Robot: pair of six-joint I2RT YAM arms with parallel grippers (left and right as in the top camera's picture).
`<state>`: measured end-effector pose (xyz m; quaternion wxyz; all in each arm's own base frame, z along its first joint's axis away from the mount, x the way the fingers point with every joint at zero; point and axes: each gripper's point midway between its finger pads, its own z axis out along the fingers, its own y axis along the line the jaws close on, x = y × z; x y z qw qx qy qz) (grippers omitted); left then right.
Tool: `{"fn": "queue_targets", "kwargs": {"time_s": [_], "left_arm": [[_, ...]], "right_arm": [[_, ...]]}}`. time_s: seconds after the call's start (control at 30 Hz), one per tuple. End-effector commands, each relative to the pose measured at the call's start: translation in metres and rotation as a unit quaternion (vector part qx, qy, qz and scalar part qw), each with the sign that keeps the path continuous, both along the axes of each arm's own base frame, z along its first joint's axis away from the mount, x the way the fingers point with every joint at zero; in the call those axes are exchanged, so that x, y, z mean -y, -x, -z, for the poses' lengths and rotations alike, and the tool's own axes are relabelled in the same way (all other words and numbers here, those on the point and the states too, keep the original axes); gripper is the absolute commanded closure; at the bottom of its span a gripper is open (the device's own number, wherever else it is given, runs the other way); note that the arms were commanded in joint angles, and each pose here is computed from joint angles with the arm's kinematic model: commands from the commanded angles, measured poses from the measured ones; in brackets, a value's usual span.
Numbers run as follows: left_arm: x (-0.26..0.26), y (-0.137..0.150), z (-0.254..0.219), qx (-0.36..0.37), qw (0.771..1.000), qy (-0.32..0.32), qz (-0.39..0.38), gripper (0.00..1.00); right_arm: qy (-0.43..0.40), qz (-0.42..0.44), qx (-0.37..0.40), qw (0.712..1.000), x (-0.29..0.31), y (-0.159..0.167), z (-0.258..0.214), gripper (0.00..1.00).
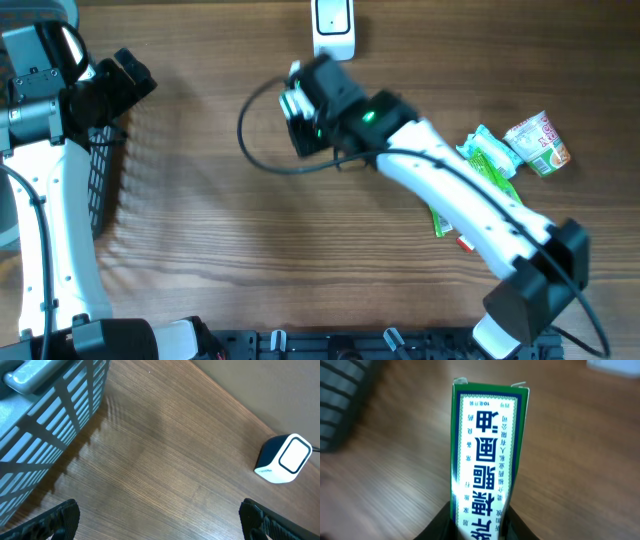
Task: Scan the item barcode
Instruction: 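Hold the green box barcode over the white scanner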
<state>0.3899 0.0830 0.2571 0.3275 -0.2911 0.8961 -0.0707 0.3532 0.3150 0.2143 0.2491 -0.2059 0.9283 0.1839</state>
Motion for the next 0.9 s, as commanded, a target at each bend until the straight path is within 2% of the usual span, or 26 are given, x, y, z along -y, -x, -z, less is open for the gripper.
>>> {"fn": "queue_targets", "kwargs": {"time_s": [0.0,0.17,0.23,0.3,0.43,0.53,0.6,0.87], "left_arm": [[-0.004,0.0,0.001,-0.001,1.0,-0.004,-0.007,0.0],[-0.004,0.0,0.001,-0.001,1.0,-0.004,-0.007,0.0],[-0.004,0.0,0.001,-0.001,1.0,-0.004,-0.007,0.0],[-0.004,0.0,0.001,-0.001,1.0,-0.004,-0.007,0.0],[-0.004,0.0,0.001,-0.001,1.0,-0.004,-0.007,0.0],[-0.004,0.0,0.001,-0.001,1.0,-0.004,-0.007,0.0],[-0.004,0.0,0.001,-0.001,1.0,-0.004,-0.007,0.0],[-0.004,0.0,0.001,-0.001,1.0,-0.004,-0.007,0.0]], "right_arm": [[-0.087,-0.01,0.029,0.996,0.001,-0.008,-0.082,0.76],[-0.207,-0.017,0.023,0.978,0.008,-0.025,-0.137,0.76],[-0.242,-0.015,0.01,0.97,0.017,-0.037,-0.142,0.75],[-0.277,-0.032,-0.009,0.96,0.025,-0.051,-0.14,0.7],[-0.343,-0.066,-0.066,0.935,0.029,-0.079,-0.119,0.69],[-0.383,-0.072,-0.104,0.915,0.029,-0.107,-0.091,0.76],[-0.408,-0.067,-0.127,0.902,0.028,-0.128,-0.07,0.76],[-0.486,-0.05,-0.163,0.857,0.03,-0.195,0.002,0.75]]}}
